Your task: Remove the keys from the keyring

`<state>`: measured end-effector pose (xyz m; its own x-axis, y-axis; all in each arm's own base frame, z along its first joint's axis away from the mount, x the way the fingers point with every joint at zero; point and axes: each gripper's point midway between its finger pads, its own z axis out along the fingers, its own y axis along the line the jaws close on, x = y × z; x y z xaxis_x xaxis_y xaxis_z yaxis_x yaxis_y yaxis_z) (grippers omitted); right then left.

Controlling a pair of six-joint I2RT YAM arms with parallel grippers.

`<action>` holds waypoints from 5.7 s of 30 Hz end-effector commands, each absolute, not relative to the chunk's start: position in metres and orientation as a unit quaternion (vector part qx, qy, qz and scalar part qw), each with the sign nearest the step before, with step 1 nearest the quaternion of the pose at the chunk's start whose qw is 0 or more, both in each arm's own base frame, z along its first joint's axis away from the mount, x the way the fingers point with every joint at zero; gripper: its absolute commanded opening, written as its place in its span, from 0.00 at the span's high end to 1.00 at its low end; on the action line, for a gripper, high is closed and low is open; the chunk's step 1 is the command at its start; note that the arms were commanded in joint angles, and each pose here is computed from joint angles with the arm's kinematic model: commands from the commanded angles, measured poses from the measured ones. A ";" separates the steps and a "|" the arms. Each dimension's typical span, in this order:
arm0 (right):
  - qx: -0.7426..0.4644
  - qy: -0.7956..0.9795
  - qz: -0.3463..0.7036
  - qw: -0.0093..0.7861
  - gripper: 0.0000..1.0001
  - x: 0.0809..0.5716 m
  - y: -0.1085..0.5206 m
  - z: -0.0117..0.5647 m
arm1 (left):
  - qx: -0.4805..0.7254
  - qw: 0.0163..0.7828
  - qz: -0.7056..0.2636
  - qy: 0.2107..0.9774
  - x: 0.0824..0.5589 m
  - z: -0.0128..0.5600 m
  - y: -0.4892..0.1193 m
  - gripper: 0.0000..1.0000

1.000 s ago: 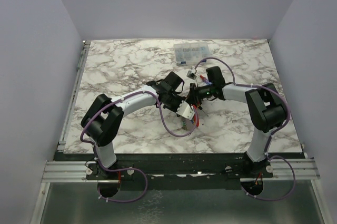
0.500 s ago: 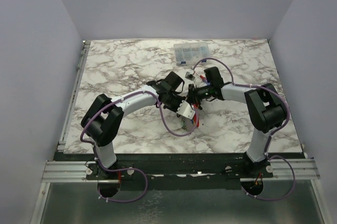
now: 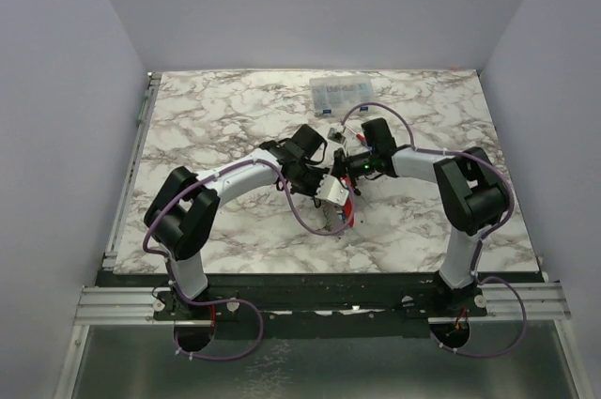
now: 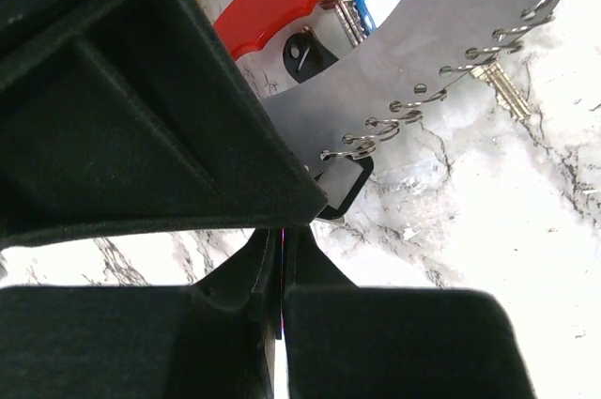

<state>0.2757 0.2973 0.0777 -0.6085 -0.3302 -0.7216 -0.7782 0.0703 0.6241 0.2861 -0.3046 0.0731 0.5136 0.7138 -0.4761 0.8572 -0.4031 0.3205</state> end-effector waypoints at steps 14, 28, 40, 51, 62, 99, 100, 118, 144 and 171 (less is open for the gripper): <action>-0.442 0.632 0.521 0.366 0.99 0.268 0.293 0.105 | 0.724 0.361 -0.257 0.528 0.288 0.141 -0.307 0.61; -0.469 0.583 0.485 0.452 0.99 0.267 0.288 0.122 | 0.637 0.376 -0.319 0.593 0.275 0.136 -0.308 0.59; -0.478 0.568 0.480 0.468 0.99 0.265 0.287 0.126 | 0.653 0.394 -0.316 0.565 0.271 0.132 -0.316 0.67; -0.474 0.564 0.483 0.473 0.99 0.265 0.287 0.130 | 0.669 0.381 -0.311 0.557 0.262 0.117 -0.321 0.88; -0.473 0.559 0.485 0.479 0.99 0.263 0.287 0.132 | 0.658 0.386 -0.315 0.565 0.261 0.119 -0.329 0.85; -0.443 0.664 0.548 0.249 0.99 0.260 0.289 0.111 | 0.761 0.455 -0.125 0.445 0.260 0.140 -0.337 1.00; -0.448 0.660 0.546 0.256 0.99 0.260 0.289 0.113 | 0.757 0.455 -0.132 0.450 0.259 0.141 -0.338 1.00; -0.502 0.576 0.485 0.426 0.99 0.255 0.281 0.139 | 0.698 0.416 -0.244 0.529 0.267 0.127 -0.326 0.68; -0.495 0.560 0.471 0.469 0.99 0.253 0.277 0.150 | 0.687 0.379 -0.253 0.566 0.264 0.093 -0.310 0.85; -0.396 0.694 0.417 0.432 0.99 0.270 0.227 0.127 | 0.658 0.343 -0.185 0.644 0.279 0.060 -0.309 0.48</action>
<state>0.2671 0.2373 0.1265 -0.2625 -0.1838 -0.9473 -0.9395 0.2727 0.2074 0.2681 -0.3010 0.0689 0.1345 0.6837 -0.7172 0.9796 0.0171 0.2001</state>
